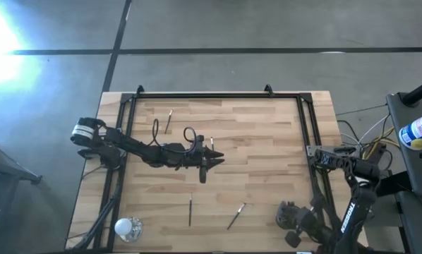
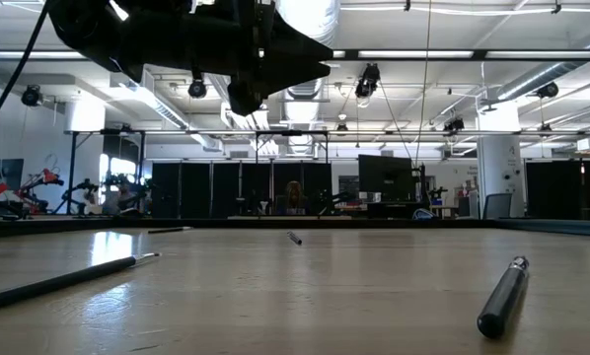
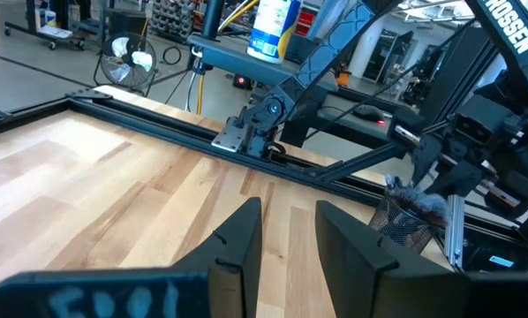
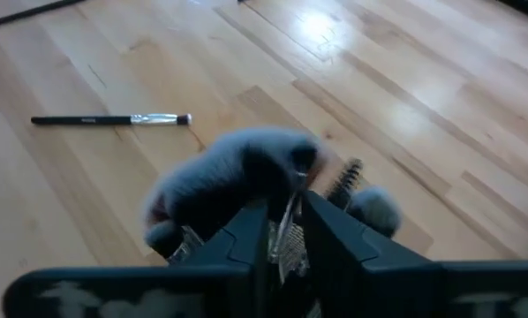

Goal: Sort items
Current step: Put the liner brush into the wire basket

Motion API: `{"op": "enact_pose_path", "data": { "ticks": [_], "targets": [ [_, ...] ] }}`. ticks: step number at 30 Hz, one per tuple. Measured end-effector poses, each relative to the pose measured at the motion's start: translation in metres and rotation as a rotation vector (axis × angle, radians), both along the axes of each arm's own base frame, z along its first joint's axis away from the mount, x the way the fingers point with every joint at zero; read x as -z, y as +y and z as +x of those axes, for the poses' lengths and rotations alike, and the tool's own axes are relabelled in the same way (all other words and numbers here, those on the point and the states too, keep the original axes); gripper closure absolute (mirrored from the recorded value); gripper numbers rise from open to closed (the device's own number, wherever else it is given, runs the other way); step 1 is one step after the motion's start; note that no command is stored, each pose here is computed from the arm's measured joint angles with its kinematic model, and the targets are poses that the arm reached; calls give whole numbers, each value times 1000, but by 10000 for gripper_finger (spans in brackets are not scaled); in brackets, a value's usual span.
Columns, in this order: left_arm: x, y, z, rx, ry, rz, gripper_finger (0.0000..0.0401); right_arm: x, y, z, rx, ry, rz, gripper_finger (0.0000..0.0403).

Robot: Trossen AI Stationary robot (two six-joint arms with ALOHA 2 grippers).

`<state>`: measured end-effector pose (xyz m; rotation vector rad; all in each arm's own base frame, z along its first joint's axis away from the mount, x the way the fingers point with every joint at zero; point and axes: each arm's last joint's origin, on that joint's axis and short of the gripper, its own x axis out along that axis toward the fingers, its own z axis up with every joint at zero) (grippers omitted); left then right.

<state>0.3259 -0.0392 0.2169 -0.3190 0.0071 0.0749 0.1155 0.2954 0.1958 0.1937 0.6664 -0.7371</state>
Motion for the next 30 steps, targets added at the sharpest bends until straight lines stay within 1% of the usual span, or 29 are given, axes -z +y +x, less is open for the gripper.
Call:
{"op": "enact_pose_path", "data": {
  "ticks": [6,9,12,15,19,20,21,24,25,30],
  "targets": [
    [0,0,0,0,2,0,301,-14,-2,-3,-7,6,43,307],
    [2,0,0,0,19,-3,301,-29,-3,-4,-40,29,66,296],
    [6,0,0,-1,54,-6,301,-44,-6,-4,-91,50,87,294],
    [10,-1,-1,1,100,0,310,-58,-12,-1,-178,42,97,311],
    [14,-5,-2,13,141,6,336,-69,-24,7,-312,-83,9,367],
    [15,-6,-3,16,147,11,346,-71,-30,9,-329,-104,-10,382],
    [16,-8,-3,17,151,15,356,-72,-37,10,-339,-121,-21,388],
    [18,-15,-6,14,163,28,389,-67,-59,16,-351,-151,-40,394],
    [19,-17,-7,11,167,28,395,-64,-67,20,-359,-160,-51,394],
    [29,-29,-13,-64,252,5,400,-50,-104,39,-410,-232,-101,395]
  ]
}}
